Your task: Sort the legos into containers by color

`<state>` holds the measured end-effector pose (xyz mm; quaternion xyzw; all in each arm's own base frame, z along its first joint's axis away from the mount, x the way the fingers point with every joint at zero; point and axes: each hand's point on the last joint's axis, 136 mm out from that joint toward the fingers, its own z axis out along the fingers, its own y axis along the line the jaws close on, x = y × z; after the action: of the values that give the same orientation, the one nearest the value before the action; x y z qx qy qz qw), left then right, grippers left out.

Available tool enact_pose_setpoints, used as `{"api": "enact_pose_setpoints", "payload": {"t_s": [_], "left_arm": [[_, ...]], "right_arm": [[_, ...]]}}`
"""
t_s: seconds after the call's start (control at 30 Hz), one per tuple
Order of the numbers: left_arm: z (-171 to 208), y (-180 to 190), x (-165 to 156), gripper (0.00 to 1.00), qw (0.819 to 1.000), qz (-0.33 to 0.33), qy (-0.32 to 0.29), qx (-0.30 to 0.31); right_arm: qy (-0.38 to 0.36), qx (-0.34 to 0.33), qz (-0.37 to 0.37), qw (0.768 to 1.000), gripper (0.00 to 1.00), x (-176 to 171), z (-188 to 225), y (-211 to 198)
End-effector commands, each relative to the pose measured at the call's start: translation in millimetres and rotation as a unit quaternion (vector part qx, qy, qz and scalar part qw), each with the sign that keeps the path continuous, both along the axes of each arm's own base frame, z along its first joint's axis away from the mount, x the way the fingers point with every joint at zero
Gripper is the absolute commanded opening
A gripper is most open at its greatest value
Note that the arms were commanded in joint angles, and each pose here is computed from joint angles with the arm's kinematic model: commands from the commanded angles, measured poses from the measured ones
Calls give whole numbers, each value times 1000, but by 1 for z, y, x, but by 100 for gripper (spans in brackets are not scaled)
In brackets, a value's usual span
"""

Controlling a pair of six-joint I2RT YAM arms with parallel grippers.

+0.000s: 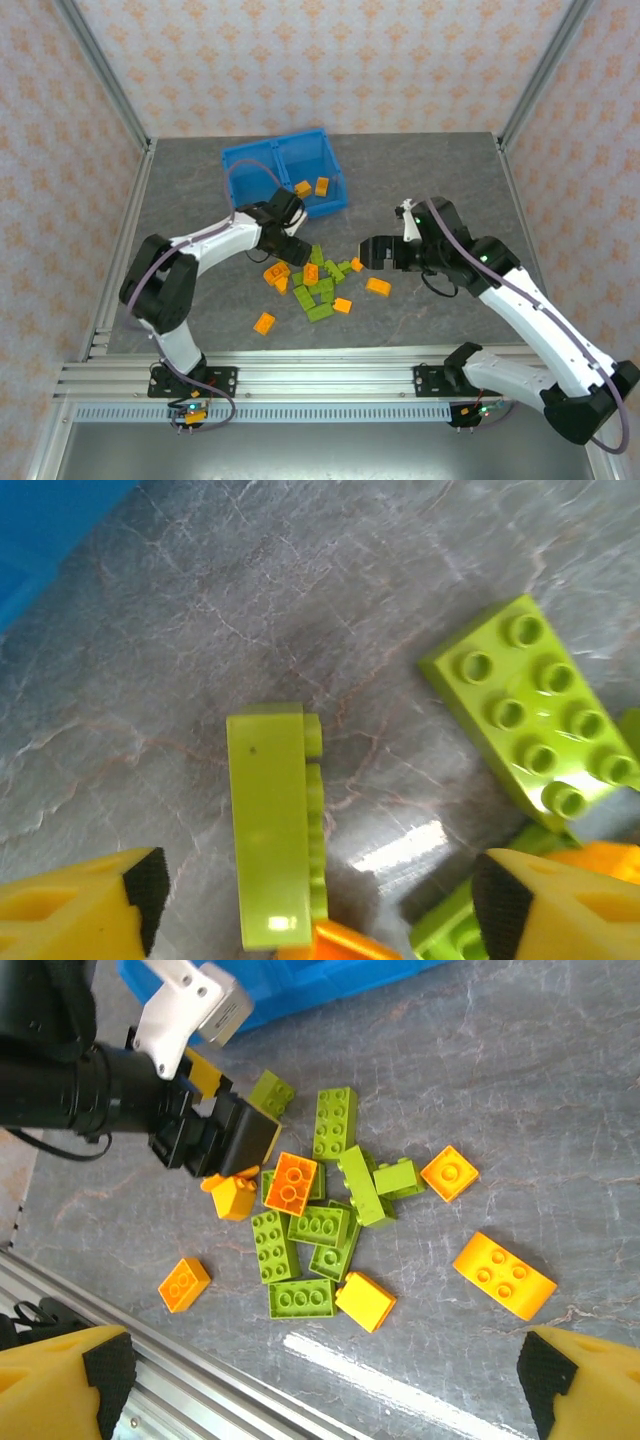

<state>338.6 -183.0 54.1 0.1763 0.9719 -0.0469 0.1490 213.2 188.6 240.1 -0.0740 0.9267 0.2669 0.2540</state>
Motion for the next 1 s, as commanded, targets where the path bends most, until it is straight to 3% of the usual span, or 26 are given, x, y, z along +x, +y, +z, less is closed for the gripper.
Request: {"api": "enact_pose_setpoints", "payload": {"t_s": [0.0, 0.17, 0.33, 0.47, 0.67, 0.83, 0.97], "left_arm": [[3, 2, 12, 74, 1000, 19, -8, 16], [-13, -2, 14, 50, 999, 25, 7, 24], [-23, 2, 8, 39, 999, 36, 15, 32], [-29, 3, 8, 20, 998, 45, 8, 31], [-3, -4, 13, 18, 999, 44, -23, 9], [67, 3, 21, 18, 994, 44, -95, 1], [121, 23, 39, 19, 985, 73, -153, 8]], "right_arm": [[1, 2, 30, 1000, 99, -3, 4, 8], [8, 7, 22, 1000, 99, -8, 0, 4], [-15, 15, 3, 1000, 99, -9, 11, -3], [-15, 11, -12, 1000, 99, -14, 25, -13], [-42, 15, -97, 994, 99, -16, 44, -43], [-65, 91, -133, 985, 99, -22, 67, -47], [-91, 111, -152, 978, 99, -20, 73, -53]]}}
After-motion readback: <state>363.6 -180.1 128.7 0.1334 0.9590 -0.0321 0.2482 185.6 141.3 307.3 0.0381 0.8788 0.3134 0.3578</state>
